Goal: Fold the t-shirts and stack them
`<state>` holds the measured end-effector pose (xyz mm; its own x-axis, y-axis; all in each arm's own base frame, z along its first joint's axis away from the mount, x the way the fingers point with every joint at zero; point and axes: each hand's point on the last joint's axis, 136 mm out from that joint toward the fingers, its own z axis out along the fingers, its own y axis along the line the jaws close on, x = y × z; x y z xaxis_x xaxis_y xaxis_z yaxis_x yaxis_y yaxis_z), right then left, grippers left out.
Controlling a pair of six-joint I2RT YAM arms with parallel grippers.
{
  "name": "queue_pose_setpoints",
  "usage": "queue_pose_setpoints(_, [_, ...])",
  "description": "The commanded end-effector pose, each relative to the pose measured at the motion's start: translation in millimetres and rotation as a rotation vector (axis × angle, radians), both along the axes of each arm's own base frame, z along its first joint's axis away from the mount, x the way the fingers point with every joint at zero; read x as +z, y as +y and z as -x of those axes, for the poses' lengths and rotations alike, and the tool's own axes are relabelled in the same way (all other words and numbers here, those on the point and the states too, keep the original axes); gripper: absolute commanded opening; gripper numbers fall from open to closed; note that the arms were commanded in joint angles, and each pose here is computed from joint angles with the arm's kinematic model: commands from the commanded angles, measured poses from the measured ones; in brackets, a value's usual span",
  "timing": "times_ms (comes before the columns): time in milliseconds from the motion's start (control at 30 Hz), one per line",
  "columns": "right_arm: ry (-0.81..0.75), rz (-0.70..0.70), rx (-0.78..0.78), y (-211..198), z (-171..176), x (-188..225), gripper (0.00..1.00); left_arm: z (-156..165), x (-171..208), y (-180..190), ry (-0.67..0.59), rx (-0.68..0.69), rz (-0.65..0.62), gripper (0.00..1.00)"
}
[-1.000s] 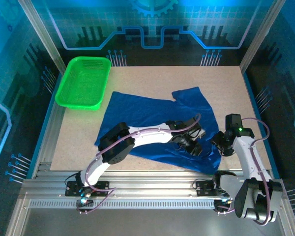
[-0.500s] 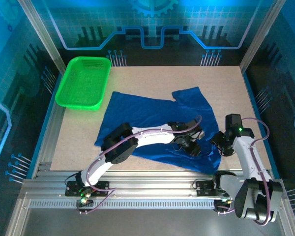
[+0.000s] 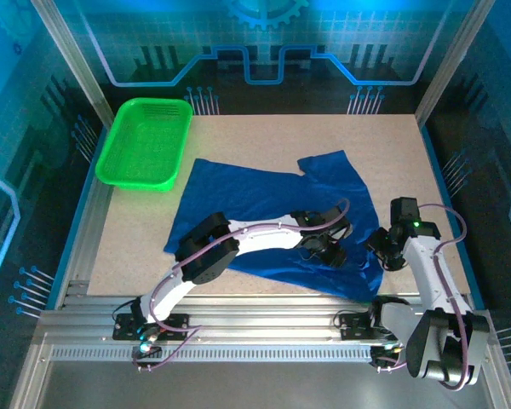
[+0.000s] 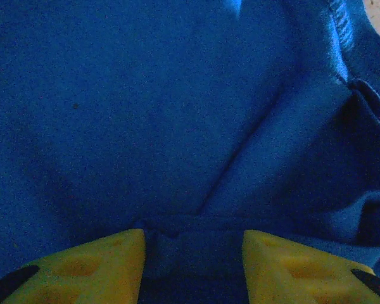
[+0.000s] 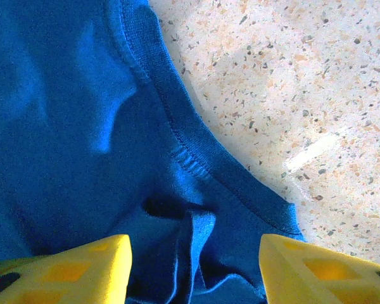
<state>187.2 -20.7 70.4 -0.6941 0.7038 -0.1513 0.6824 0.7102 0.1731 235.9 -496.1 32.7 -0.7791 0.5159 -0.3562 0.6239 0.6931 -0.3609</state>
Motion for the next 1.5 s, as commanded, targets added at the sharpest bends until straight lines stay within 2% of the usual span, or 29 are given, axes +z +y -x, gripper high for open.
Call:
queue_pose_setpoints(0, [0.002,-0.006,0.001,-1,2,-1,0.56,-9,32,-1,-0.027,0.04,0.058,0.47])
queue_pose_setpoints(233, [0.0,-0.006,0.001,-1,2,-1,0.56,-10,41,-4,0.008,0.047,0.111,0.48])
queue_pose_setpoints(900, [0.0,-0.01,0.003,0,2,-1,0.56,-1,1,3,0.046,0.02,0.003,0.46])
queue_pose_setpoints(1067, [0.0,-0.008,0.001,-1,2,0,0.56,6,-7,1,0.057,-0.003,-0.02,0.41])
queue_pose_setpoints(1133, [-0.002,-0.008,0.001,-1,1,0,0.56,6,-8,1,0.057,-0.002,-0.019,0.36])
queue_pose_setpoints(1367, [-0.002,-0.007,0.0,-1,2,1,0.56,4,2,-5,0.046,-0.006,0.006,0.04])
queue_pose_setpoints(1467, [-0.008,-0.007,-0.001,-1,1,2,0.56,0,14,-6,0.029,0.0,0.028,0.0])
